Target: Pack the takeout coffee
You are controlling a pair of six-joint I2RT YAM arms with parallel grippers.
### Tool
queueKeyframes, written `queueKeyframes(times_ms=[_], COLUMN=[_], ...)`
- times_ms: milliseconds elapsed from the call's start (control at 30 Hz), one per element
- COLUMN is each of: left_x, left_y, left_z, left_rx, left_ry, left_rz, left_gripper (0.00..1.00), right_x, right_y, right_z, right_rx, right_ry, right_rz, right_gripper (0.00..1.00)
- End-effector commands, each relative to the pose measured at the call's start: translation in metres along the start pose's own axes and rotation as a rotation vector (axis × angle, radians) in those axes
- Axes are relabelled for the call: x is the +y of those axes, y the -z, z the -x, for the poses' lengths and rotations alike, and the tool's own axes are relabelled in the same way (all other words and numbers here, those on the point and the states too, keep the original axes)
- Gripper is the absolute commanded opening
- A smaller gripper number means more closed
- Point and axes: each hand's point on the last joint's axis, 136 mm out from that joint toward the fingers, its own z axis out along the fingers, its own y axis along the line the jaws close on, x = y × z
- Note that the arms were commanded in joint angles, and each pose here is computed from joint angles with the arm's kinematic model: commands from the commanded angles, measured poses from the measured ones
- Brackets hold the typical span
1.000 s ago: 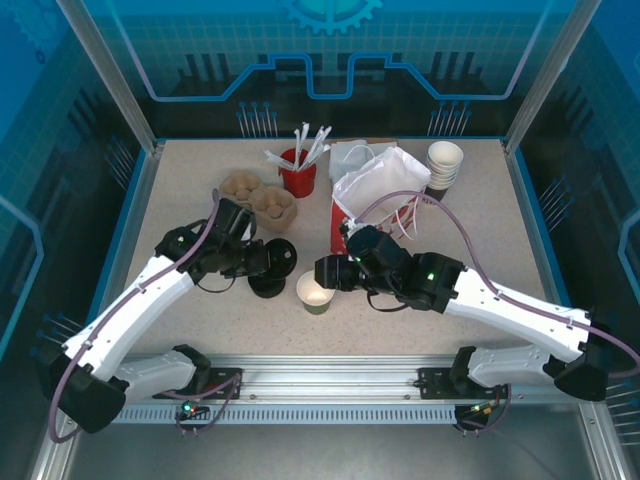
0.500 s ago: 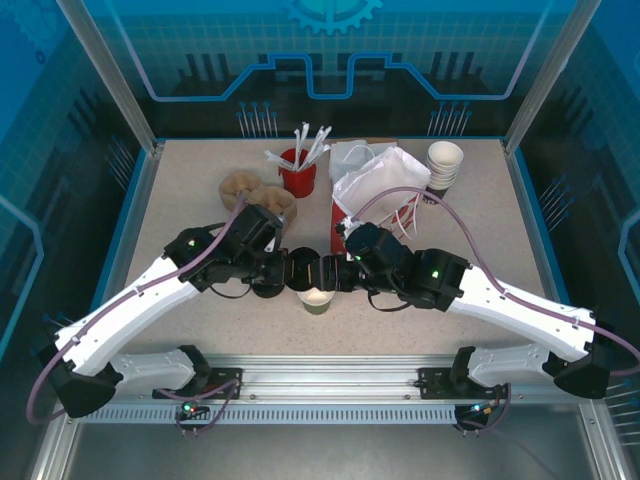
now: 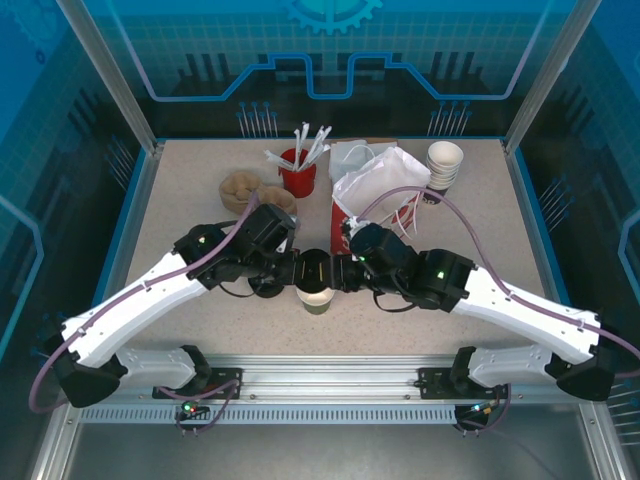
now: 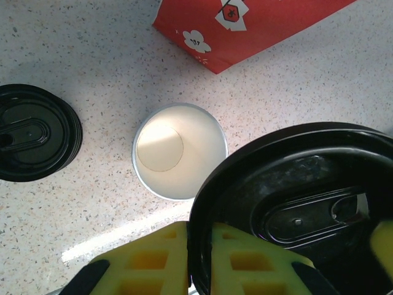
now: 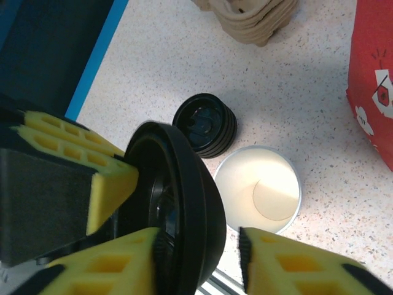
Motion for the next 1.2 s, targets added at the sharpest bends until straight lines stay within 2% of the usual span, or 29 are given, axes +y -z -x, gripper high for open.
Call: queueKeyframes(times_ms=[0, 100, 200, 333, 467, 567, 967, 1167], left_x=[-0.006, -0.010, -0.015, -0.021, -0.022, -0.023, -0.026, -0.027], left_y=[0.005, 0.003, 0.005, 0.007, 0.003, 0.001, 0.001, 0.001], left_z=[0.005, 0.007, 0.009, 0.014, 0.015, 0.015, 0.017, 0.017], left_rx=[-0.012, -0.013, -0.024, -0.036, -0.030, -0.026, -0.032, -0.031], left_ry=[-0.014, -0.018, -0.025, -0.036, -0.038, -0.036, -0.035, -0.039], left_rz=[0.003, -0.009, -0.031, -0.049, -0.041, -0.041, -0.051, -0.056], left_gripper=[0.16, 0.17, 0.17, 0.16, 0.16, 0.15, 0.15, 0.15], right_x=[-0.009, -0.013, -0.022, -0.029, -0.026, -0.026, -0.028, -0.030], right_y=[0.008, 0.011, 0.012, 0.014, 0.016, 0.015, 0.002, 0.001], right_z=[0.002, 0.003, 0.002, -0.001, 0.000, -0.001, -0.002, -0.001], right_rx=[-0.012, -0.025, -0.026, -0.023, -0.021, -0.015, 0.014, 0.018], right_ry=[-0.011, -0.022, -0.047, -0.071, -0.063, -0.055, -0.047, -0.053], right_rz=[-0.013, -0.017, -0.023, -0.023, -0.001, -0.002, -0.016, -0.021], right_gripper=[0.30, 0.17, 0.11, 0.13, 0.28, 0.35, 0.33, 0.21])
